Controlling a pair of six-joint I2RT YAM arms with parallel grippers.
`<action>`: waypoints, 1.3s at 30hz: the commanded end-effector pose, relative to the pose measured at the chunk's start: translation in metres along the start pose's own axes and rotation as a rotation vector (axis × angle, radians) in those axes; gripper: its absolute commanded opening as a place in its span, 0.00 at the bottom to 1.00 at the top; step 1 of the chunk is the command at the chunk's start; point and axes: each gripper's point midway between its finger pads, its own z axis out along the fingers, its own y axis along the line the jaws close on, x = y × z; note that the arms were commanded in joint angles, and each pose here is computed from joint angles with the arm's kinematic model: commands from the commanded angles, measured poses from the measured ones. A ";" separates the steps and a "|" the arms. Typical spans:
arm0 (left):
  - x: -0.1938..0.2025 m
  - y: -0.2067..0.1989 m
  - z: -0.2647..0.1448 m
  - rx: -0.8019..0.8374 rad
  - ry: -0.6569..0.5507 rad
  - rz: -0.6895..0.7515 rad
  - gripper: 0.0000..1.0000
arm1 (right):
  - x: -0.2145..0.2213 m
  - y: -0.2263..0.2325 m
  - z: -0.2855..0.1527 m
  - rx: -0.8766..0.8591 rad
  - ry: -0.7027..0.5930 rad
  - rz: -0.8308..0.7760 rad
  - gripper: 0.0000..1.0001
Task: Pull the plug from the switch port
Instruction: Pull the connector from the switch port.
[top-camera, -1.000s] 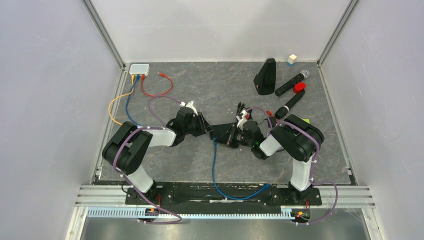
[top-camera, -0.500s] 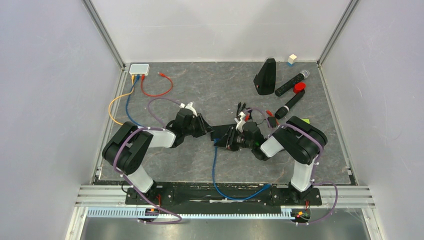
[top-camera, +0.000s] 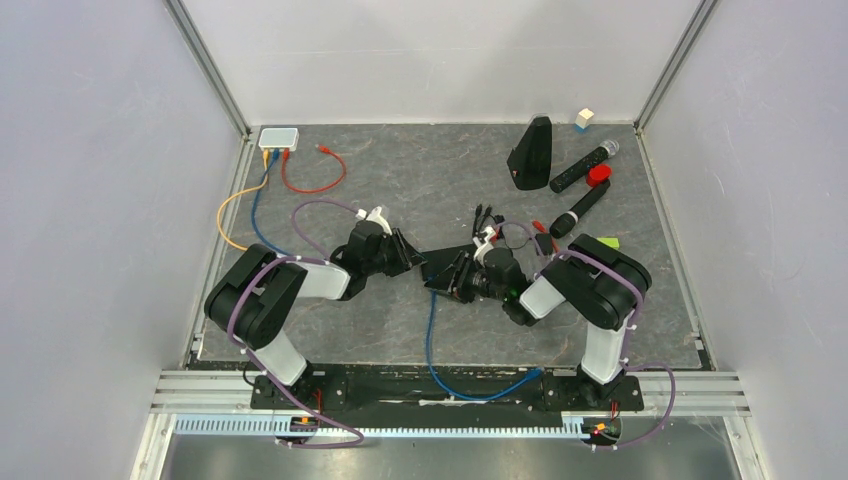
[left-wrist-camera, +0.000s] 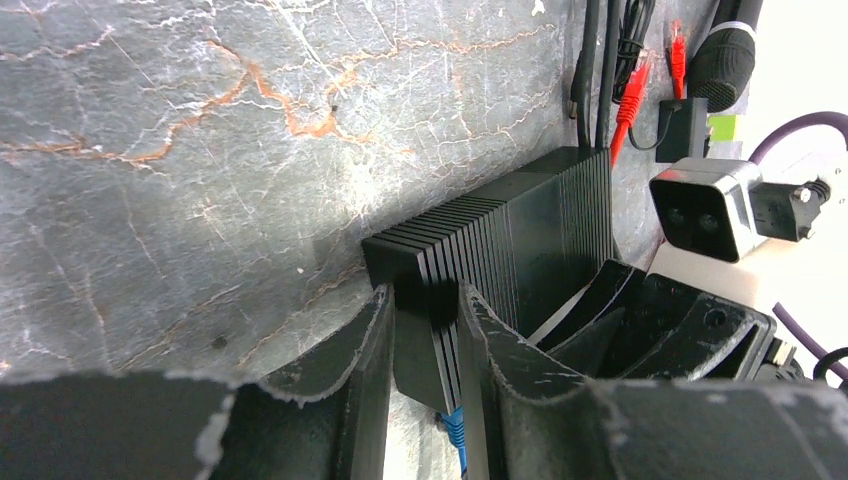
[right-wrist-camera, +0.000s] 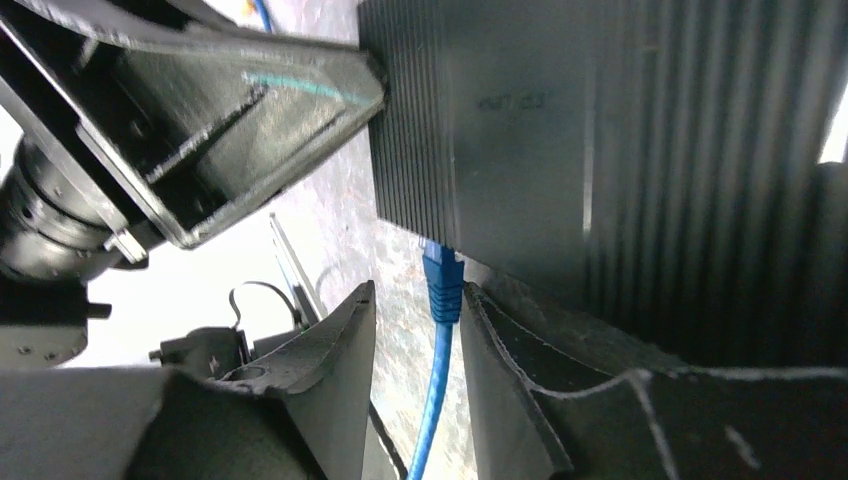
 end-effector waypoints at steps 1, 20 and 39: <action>0.052 0.061 -0.013 -0.215 0.154 -0.034 0.34 | -0.011 -0.067 -0.007 0.243 -0.135 0.218 0.40; 0.054 0.061 -0.010 -0.208 0.168 -0.034 0.33 | -0.025 -0.055 0.007 0.154 -0.188 0.298 0.32; 0.038 0.053 -0.002 -0.206 0.132 -0.051 0.33 | 0.036 -0.070 0.010 0.240 0.247 0.051 0.00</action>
